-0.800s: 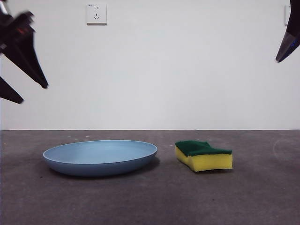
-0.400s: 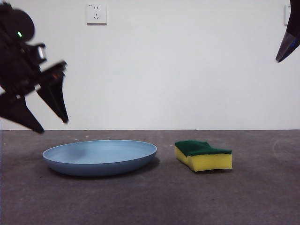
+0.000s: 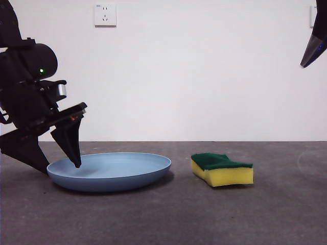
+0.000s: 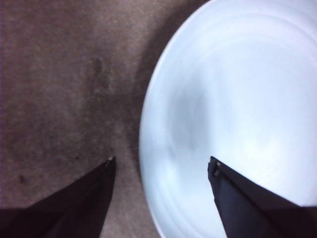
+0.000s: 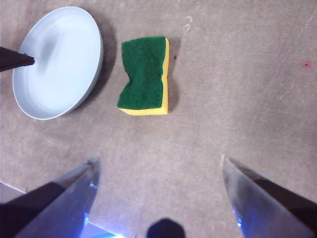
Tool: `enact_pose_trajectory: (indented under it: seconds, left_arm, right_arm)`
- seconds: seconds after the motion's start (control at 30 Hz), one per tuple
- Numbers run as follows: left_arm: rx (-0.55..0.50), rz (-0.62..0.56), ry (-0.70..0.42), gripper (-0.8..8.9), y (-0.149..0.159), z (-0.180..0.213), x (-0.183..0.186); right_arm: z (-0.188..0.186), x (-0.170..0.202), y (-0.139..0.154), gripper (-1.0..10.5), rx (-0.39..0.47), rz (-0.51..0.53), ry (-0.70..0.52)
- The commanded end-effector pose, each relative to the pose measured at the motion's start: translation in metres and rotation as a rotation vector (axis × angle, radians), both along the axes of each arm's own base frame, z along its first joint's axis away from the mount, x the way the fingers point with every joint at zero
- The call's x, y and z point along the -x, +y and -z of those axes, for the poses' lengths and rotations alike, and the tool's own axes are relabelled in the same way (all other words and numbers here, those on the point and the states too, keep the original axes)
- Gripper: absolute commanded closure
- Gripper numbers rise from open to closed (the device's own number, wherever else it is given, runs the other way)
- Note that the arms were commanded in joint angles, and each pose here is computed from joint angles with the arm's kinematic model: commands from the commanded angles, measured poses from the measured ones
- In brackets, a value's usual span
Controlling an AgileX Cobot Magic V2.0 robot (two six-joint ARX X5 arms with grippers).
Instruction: Pick up the plate,pick up the cloth,clean the plate with the cloth
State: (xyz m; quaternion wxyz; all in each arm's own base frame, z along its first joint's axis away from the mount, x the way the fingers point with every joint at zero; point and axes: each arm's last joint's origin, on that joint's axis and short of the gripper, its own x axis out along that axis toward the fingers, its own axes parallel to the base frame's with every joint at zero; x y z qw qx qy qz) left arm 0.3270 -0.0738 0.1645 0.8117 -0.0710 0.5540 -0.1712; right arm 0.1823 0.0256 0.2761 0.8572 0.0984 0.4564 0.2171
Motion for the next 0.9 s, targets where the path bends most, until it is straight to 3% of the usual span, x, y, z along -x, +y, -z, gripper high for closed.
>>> enact_pose_trajectory:
  seconds: [0.03,0.2,0.43,0.6,0.9]
  left_arm:
    - [-0.008,0.014,0.005,5.13,-0.002,0.005,-0.001]
    - [-0.023,0.052,-0.009,8.36,-0.004,0.005,0.0]
    - [-0.05,0.059,-0.04,8.21,-0.004,0.0,0.0]
    - [-0.039,0.077,-0.138,8.21,-0.006,-0.031,0.007]
    - [-0.06,0.054,-0.301,8.21,0.005,-0.1,0.048]
  right_arm:
    - [-0.001,0.0,0.0,5.4,-0.006,0.0,-0.005]
    - [-0.002,0.0,0.0,5.4,-0.013,0.009,0.0]
    - [-0.004,-0.003,0.007,5.4,-0.019,-0.028,-0.049]
    - [-0.009,-0.016,0.024,5.4,-0.022,-0.09,-0.125]
    - [-0.009,-0.055,0.071,5.4,0.173,-0.148,-0.105]
